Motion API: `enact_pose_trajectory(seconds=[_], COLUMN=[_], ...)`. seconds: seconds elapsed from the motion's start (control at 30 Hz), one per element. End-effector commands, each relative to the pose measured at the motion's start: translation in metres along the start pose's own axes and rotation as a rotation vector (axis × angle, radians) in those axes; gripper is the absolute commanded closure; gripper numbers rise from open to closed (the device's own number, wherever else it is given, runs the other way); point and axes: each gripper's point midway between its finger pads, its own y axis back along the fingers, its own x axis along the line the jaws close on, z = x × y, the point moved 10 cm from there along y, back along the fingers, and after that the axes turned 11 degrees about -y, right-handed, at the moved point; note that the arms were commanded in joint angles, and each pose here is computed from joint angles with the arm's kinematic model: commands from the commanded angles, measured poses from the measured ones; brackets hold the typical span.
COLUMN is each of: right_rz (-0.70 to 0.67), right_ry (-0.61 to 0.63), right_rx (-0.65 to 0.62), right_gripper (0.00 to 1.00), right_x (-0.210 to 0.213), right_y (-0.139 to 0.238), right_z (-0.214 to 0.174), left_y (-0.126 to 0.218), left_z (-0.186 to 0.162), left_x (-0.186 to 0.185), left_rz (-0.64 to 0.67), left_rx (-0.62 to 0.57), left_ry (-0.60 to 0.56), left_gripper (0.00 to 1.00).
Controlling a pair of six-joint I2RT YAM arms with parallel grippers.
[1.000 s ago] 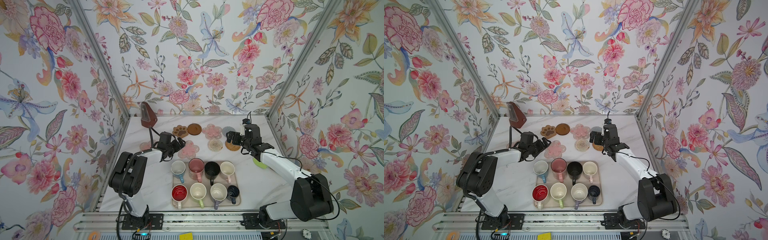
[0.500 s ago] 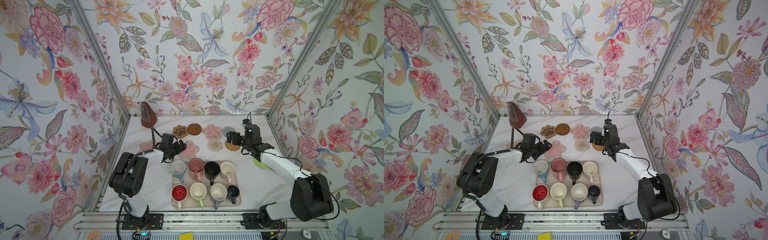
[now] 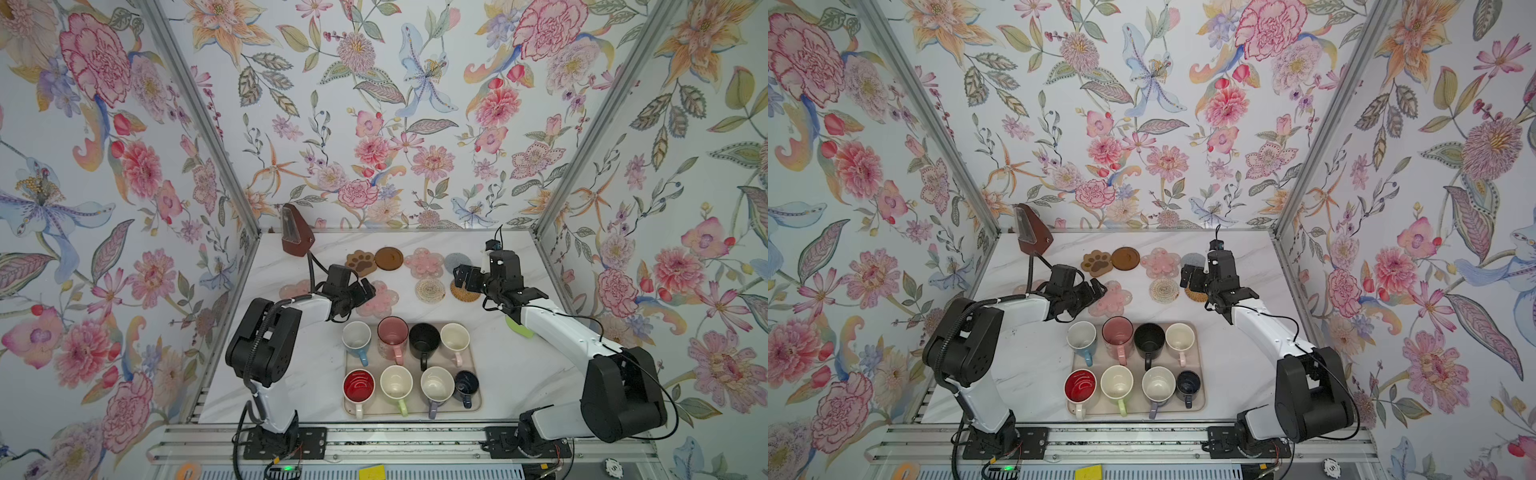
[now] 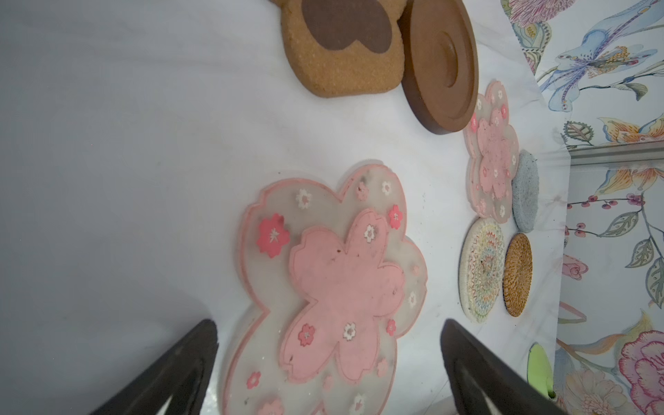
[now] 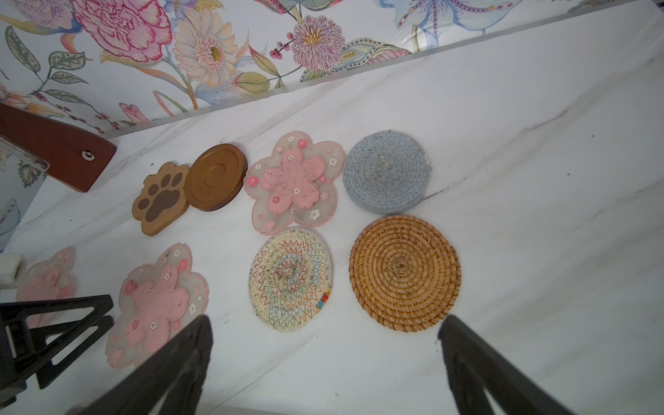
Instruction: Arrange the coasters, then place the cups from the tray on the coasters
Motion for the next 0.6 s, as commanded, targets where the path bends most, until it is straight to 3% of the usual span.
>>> enact_pose_trajectory(seconds=[0.0, 0.57], right_rz=[-0.012, -0.015], right_ry=[0.004, -0.001], right_rx=[-0.012, -0.01], right_gripper=[0.01, 0.01], right_x=[-0.005, -0.007], right_y=[0.005, 0.004], right_z=[-0.001, 0.001], left_y=[-0.011, -0.04], left_z=[-0.004, 0.005], left_x=[-0.002, -0.029], left_rz=[0.008, -0.102], left_rx=[0.036, 0.033], left_ry=[-0.013, -0.005], left_gripper=[0.01, 0.01])
